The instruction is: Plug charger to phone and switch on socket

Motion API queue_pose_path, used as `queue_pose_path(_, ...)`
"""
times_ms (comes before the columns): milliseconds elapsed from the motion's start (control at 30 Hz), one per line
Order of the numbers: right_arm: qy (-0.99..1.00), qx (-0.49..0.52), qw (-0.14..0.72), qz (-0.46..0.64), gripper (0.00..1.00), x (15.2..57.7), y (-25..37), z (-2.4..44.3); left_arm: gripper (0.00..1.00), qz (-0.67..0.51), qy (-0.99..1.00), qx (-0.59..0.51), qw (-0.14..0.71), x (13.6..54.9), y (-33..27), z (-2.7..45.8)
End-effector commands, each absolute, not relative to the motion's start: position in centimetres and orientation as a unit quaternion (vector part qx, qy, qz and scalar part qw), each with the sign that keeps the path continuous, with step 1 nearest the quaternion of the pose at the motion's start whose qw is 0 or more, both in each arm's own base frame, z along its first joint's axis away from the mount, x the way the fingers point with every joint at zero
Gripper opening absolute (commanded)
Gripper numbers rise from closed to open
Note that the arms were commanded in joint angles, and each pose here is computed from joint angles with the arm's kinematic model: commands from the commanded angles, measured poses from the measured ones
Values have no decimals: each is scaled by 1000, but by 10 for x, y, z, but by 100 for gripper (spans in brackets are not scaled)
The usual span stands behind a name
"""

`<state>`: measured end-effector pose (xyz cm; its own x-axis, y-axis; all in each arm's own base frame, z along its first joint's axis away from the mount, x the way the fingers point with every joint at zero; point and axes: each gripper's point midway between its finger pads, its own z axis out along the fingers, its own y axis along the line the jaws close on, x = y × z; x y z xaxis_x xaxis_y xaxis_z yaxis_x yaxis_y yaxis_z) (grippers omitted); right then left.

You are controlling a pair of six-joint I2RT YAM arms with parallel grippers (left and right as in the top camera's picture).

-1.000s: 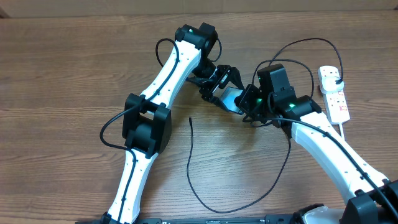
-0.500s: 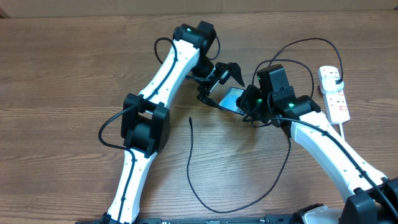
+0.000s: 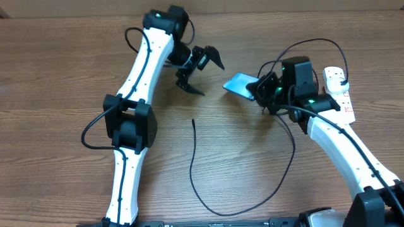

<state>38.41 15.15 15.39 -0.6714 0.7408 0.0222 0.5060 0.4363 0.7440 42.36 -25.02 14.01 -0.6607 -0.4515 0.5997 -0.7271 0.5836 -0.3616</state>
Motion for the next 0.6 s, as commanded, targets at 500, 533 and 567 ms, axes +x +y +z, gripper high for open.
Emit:
queue_pose_path(500,654,502,-40,564,4,392,200,229,100,362,-874,311,88,440,-236,240)
queue_pose_path(533,647,507,-51,567,4,392,201,231,100,362,-874,312,89,440,-236,240)
queue_pose_path(567,638,509,-66,573,4,390,203,236,100,363,-873,312,90,439,-237,240)
